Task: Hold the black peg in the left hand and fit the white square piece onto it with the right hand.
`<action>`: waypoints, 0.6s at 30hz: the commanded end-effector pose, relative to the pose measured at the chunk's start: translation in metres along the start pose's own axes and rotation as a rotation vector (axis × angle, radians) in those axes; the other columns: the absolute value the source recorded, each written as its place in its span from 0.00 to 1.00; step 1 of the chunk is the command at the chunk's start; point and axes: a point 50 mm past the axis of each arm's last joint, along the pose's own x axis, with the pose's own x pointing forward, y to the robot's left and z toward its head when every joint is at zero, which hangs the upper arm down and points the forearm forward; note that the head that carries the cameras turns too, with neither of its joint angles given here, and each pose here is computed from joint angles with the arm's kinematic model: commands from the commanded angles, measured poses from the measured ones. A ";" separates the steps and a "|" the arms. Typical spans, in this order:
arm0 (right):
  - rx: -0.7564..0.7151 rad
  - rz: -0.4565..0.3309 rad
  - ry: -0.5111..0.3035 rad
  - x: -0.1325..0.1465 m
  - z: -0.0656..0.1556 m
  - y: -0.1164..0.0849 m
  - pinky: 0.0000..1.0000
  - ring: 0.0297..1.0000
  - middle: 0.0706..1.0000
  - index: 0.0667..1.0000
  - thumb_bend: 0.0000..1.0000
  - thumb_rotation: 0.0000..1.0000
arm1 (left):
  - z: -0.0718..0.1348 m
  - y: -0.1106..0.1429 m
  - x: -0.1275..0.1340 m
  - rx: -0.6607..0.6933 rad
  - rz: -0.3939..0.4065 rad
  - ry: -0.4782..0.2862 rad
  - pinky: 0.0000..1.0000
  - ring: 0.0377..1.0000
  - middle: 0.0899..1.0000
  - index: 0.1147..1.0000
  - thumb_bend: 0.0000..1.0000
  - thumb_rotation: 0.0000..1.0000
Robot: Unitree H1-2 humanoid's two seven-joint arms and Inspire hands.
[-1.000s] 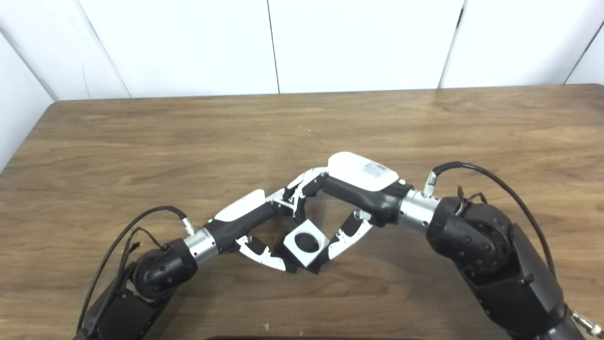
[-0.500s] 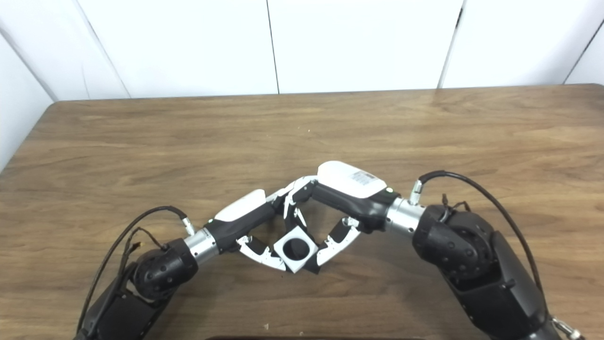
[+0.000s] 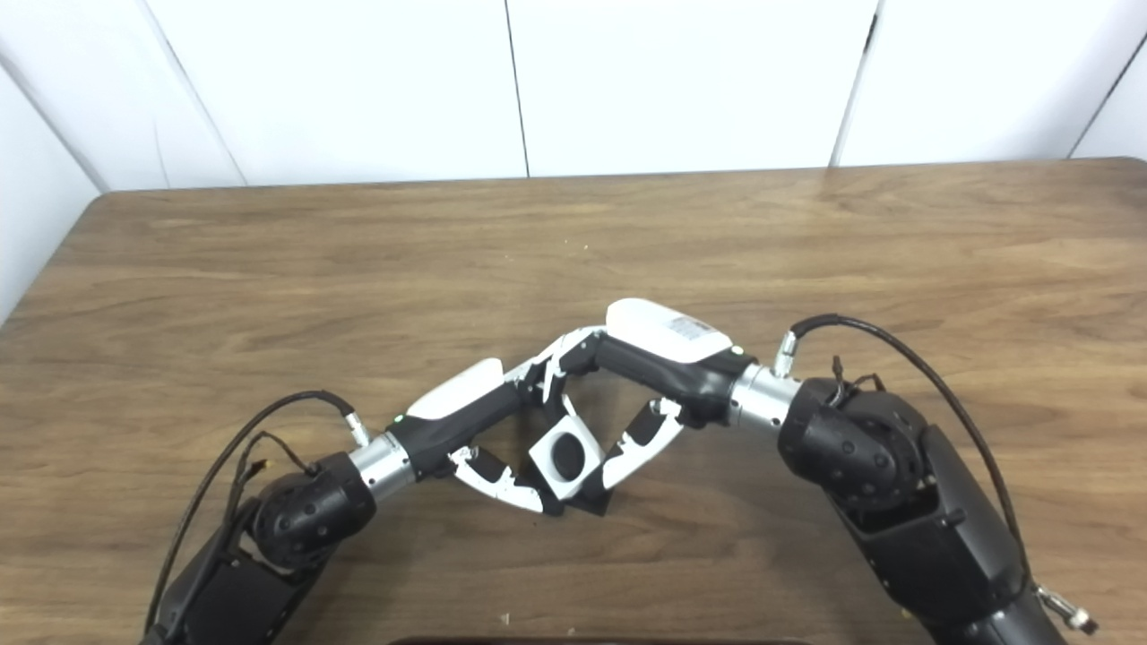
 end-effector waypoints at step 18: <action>-0.056 -0.070 0.011 -0.006 0.000 -0.024 0.69 0.81 0.76 0.44 0.51 0.13 | -0.015 -0.012 -0.012 0.012 -0.090 0.117 1.00 1.00 0.97 0.42 0.52 0.07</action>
